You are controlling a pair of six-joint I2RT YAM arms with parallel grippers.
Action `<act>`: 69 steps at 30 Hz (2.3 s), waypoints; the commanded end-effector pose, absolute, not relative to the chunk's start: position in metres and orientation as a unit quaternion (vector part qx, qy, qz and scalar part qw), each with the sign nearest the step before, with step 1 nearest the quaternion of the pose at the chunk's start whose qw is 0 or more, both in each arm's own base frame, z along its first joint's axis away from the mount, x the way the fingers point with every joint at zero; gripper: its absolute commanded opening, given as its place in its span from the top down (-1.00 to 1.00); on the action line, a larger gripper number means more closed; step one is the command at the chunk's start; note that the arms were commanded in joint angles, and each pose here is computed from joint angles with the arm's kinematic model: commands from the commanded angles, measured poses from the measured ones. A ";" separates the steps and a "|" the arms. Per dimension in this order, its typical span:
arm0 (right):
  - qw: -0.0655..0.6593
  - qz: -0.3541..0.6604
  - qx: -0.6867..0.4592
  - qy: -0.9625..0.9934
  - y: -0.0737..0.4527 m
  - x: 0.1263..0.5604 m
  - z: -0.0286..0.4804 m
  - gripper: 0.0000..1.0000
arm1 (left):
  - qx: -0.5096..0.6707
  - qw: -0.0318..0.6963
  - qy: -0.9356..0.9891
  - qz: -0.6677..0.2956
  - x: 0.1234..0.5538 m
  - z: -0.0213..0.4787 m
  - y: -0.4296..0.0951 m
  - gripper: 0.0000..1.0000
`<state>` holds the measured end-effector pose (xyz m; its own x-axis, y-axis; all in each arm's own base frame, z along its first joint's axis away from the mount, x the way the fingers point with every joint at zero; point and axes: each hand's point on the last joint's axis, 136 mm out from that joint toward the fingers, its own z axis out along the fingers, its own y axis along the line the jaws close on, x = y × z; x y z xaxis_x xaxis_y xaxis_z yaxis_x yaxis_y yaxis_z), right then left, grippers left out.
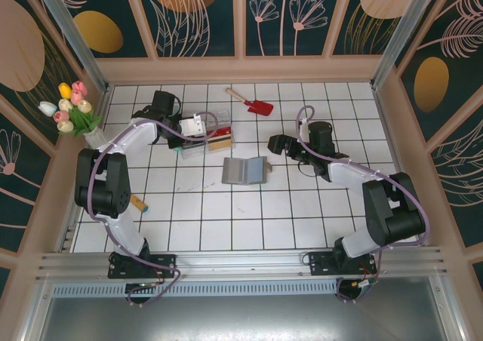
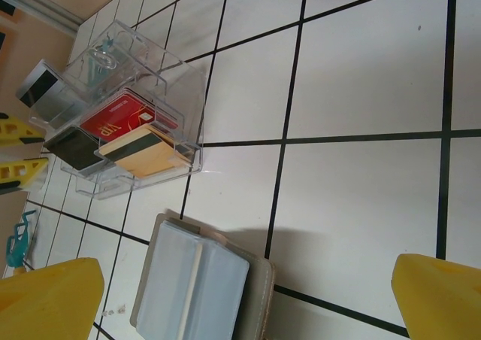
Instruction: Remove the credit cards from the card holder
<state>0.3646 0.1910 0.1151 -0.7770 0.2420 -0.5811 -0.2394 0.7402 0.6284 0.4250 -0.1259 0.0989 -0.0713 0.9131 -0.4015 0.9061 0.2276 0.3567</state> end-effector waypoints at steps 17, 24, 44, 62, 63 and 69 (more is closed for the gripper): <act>0.424 0.255 -0.059 0.867 0.213 0.362 0.191 -0.97 | 0.387 0.535 0.745 -0.095 0.428 0.267 -0.152 -0.12; 0.329 0.254 -0.121 0.902 0.276 0.324 0.153 -0.95 | 0.286 0.577 0.743 -0.179 0.380 0.283 -0.150 -0.44; 0.208 0.065 -0.099 0.971 0.303 0.307 0.037 -0.89 | -0.079 0.537 0.819 -0.184 0.358 0.190 -0.075 -0.98; 0.146 0.053 -0.071 0.985 0.291 0.291 -0.001 -0.51 | -0.101 0.426 0.867 -0.238 0.390 0.156 -0.104 -0.97; 0.143 0.062 -0.068 0.985 0.290 0.291 -0.001 -0.44 | -0.102 0.424 0.869 -0.234 0.390 0.154 -0.103 -0.97; 0.132 0.091 -0.055 0.986 0.286 0.287 -0.007 -0.28 | -0.096 0.392 0.874 -0.269 0.389 0.146 -0.117 -0.97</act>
